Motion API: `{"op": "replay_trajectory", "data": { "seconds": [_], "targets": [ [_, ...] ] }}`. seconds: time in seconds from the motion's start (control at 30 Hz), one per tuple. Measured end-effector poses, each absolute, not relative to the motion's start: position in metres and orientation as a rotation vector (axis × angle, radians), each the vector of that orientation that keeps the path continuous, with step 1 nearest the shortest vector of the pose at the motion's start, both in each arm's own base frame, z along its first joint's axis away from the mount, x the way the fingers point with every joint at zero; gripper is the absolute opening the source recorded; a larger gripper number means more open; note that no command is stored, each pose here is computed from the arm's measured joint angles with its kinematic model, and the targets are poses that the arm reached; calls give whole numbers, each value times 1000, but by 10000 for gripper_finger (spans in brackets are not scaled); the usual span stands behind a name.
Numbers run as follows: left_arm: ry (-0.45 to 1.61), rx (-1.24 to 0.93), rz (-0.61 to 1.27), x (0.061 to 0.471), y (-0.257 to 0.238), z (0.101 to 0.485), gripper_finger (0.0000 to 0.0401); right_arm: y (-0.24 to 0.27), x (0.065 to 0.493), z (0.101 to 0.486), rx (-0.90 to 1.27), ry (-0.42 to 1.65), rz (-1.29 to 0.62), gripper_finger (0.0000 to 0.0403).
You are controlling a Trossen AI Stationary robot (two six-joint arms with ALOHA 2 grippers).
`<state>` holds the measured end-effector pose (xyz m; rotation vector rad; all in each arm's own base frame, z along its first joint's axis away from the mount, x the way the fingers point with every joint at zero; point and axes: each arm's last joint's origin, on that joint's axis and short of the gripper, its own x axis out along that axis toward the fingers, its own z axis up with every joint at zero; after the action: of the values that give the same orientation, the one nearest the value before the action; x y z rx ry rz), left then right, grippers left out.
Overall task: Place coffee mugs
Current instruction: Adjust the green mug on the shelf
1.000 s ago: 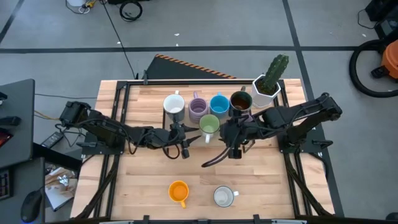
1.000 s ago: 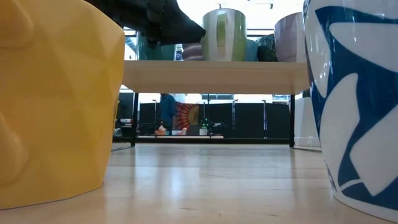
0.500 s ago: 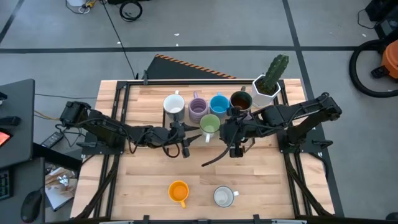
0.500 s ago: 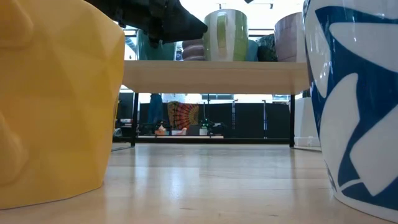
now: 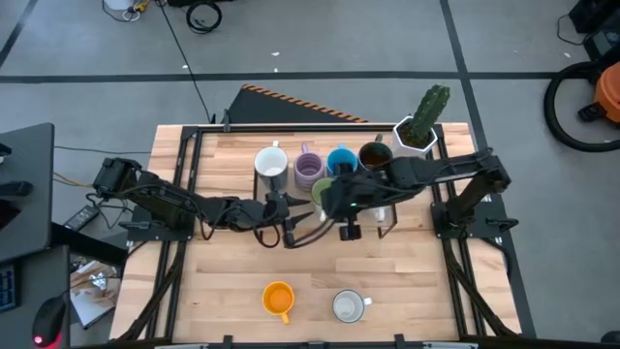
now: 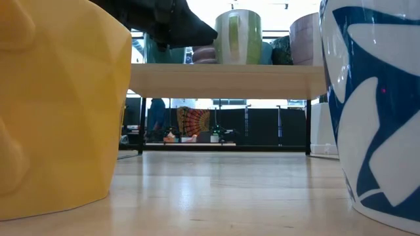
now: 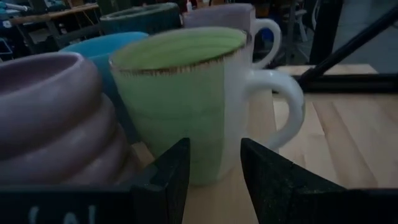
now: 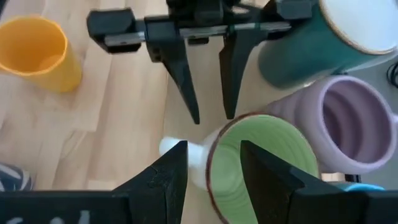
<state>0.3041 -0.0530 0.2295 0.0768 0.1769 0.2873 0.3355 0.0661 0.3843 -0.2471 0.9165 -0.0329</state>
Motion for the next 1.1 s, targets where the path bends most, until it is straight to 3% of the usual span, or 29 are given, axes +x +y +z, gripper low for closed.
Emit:
{"op": "replay_trajectory", "data": {
  "seconds": [0.27, 0.7, 1.1],
  "targets": [
    [256, 85, 273, 289, -58, 237, 149, 55, 361, 399, -161, 975, -108, 177],
    [323, 107, 248, 269, -68, 245, 149, 39, 379, 383, -24, 1058, -146, 244],
    [321, 106, 250, 269, -68, 245, 149, 40, 387, 367, -9, 1135, -134, 238]
  ]
}}
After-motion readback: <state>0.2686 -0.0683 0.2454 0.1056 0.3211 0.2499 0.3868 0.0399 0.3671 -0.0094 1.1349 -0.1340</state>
